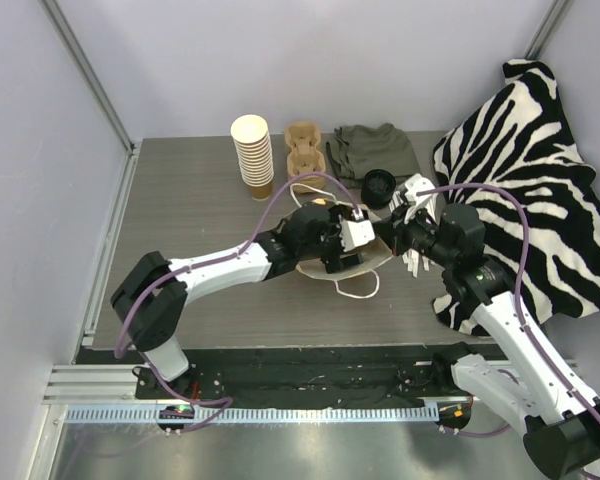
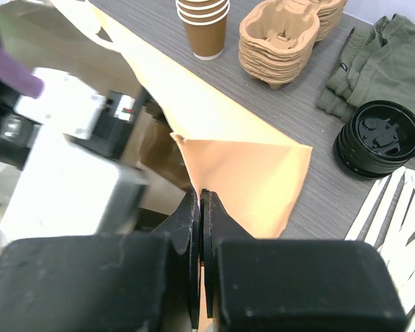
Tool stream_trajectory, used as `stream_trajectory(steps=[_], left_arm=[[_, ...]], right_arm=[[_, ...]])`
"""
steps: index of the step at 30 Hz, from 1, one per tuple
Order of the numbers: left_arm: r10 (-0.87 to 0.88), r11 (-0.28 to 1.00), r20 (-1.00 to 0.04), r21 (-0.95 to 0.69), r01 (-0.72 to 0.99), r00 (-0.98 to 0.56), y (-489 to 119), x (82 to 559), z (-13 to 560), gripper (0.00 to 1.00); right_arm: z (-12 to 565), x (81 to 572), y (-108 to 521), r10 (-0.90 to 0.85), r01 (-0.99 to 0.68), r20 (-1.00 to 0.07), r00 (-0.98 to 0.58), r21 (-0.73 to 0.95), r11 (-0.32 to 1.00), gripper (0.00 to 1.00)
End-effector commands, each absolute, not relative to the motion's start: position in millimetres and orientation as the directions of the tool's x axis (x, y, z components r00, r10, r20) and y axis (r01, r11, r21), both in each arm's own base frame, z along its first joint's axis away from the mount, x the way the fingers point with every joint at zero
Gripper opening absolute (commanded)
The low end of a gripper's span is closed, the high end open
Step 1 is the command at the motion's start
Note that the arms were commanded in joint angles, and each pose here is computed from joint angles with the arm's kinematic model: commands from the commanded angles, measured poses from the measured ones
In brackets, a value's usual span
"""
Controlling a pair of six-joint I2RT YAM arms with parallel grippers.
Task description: Pack the takeout coffee
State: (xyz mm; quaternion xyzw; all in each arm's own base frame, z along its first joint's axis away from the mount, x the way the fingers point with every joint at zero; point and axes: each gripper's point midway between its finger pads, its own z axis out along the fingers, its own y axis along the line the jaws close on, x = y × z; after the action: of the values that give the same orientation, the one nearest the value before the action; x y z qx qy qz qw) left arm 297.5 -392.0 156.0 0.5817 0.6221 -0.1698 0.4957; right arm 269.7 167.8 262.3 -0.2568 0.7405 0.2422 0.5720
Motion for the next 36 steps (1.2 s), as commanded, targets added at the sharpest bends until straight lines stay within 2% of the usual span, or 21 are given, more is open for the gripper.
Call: stream_trajectory(steps=[1, 6, 9, 17, 24, 28, 29, 32, 36], left_arm=[[0.556, 0.274, -0.81, 0.392, 0.878, 0.187, -406, 311, 158, 0.89], [0.573, 0.273, -0.797, 0.407, 0.872, 0.193, -409, 316, 149, 0.98], [0.556, 0.267, -0.8, 0.428, 0.863, 0.225, -413, 318, 149, 0.99], [0.559, 0.255, -0.793, 0.443, 0.86, 0.243, -427, 331, 128, 0.89], [0.583, 0.253, -0.789, 0.403, 0.879, 0.194, -429, 341, 111, 0.88], [0.602, 0.238, -0.777, 0.398, 0.886, 0.187, -428, 339, 107, 0.78], [0.603, 0.242, -0.775, 0.401, 0.884, 0.186, -427, 340, 109, 0.7], [0.618, 0.259, -0.764, 0.422, 0.869, 0.187, -421, 344, 114, 0.57], [0.575, 0.265, -0.782, 0.454, 0.851, 0.239, -416, 337, 142, 0.51]], right_arm=[[294, 271, 174, -0.06, -0.673, -0.986, -0.153, 0.06, 0.738, 0.01], [286, 273, 177, -0.061, -0.673, -0.977, -0.206, 0.096, 0.734, 0.01], [283, 277, 177, -0.071, -0.661, -0.968, -0.24, 0.11, 0.742, 0.01], [271, 281, 181, -0.064, -0.631, -0.93, -0.362, 0.193, 0.752, 0.01], [273, 279, 183, -0.061, -0.634, -0.924, -0.379, 0.211, 0.744, 0.01], [274, 280, 182, -0.062, -0.634, -0.925, -0.374, 0.206, 0.745, 0.01], [274, 280, 183, -0.061, -0.633, -0.925, -0.376, 0.208, 0.746, 0.01], [273, 282, 182, -0.062, -0.627, -0.924, -0.378, 0.207, 0.751, 0.01], [269, 289, 177, -0.062, -0.595, -0.921, -0.384, 0.195, 0.78, 0.01]])
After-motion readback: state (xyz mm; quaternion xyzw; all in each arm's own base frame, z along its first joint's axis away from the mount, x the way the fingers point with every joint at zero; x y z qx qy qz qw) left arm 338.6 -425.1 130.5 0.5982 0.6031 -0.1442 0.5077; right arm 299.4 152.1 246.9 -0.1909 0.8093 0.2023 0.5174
